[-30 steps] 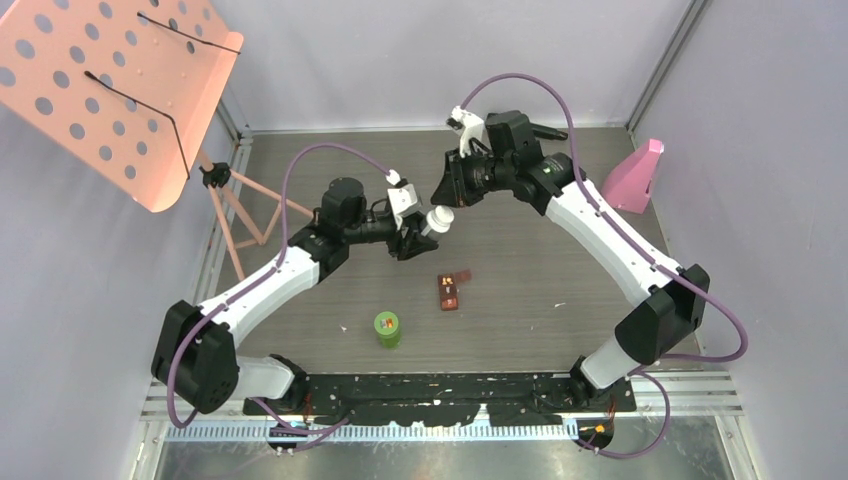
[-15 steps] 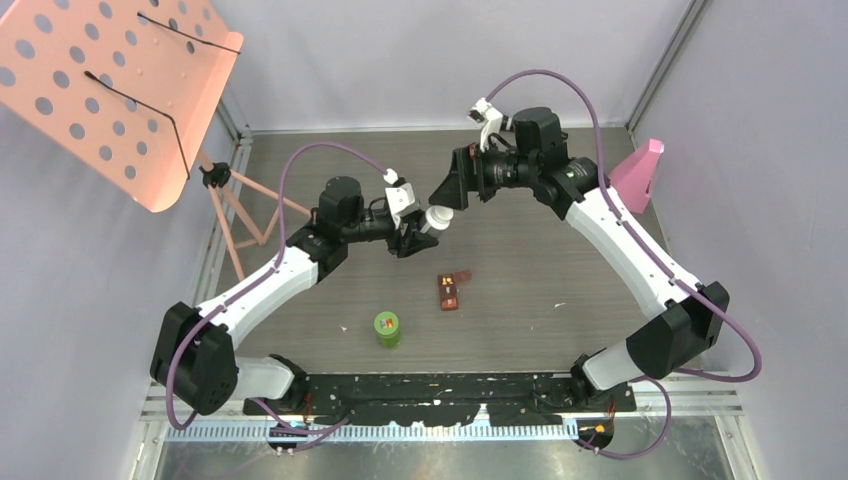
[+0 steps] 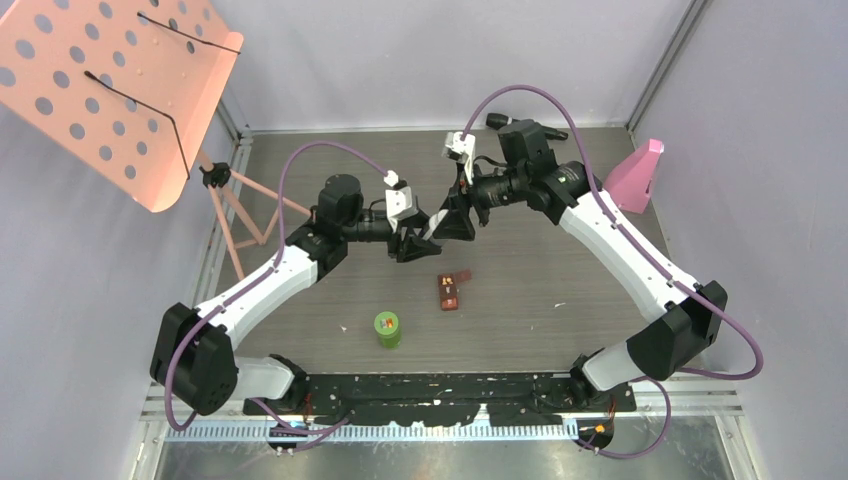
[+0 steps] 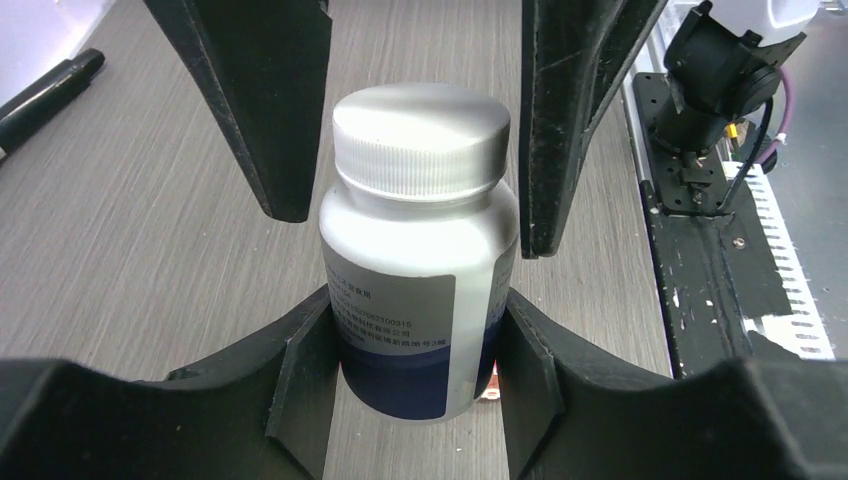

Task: Sort the pills into containers
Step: Screw the lid of the pill bottle onto the pill bottle.

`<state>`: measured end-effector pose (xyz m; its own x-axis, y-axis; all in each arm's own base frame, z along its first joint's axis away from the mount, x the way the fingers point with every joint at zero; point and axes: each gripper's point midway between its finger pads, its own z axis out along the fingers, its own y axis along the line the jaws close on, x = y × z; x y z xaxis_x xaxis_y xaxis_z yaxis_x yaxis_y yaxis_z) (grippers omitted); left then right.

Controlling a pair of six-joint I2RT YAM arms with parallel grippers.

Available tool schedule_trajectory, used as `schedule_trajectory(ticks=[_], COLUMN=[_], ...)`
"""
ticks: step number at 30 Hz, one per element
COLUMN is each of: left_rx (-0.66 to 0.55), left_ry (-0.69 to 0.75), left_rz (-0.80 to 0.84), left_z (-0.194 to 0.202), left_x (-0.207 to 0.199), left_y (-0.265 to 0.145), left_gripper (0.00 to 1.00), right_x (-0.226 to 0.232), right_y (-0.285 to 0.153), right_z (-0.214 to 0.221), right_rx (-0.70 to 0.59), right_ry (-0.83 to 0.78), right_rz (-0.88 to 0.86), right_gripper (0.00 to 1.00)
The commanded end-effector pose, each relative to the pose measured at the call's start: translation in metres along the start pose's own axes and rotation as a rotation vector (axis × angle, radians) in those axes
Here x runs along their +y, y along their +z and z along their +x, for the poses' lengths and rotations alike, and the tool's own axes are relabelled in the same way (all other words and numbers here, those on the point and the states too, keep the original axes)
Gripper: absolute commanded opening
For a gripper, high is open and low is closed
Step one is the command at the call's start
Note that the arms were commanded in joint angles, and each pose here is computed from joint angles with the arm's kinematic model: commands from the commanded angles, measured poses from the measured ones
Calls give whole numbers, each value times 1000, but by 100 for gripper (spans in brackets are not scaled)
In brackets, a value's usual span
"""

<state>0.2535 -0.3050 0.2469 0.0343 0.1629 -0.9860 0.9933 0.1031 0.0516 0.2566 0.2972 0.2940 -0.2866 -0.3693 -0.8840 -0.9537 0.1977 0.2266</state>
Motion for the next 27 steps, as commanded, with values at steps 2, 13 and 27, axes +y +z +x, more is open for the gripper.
schedule_trajectory(ticks=[2, 13, 27], left_rx=[-71, -65, -33], left_ry=[66, 50, 91], left_rz=[27, 17, -271], left_z=[-34, -32, -24], left_x=[-5, -2, 50], left_y=[-7, -5, -10], left_gripper=[0, 0, 0], right_x=[14, 1, -53], right_y=[-18, -20, 11], right_z=[-13, -17, -21], right_rx=[-37, -90, -297], right_ry=[-98, 26, 685], right_rz=[-7, 13, 619], right_gripper=[77, 35, 15])
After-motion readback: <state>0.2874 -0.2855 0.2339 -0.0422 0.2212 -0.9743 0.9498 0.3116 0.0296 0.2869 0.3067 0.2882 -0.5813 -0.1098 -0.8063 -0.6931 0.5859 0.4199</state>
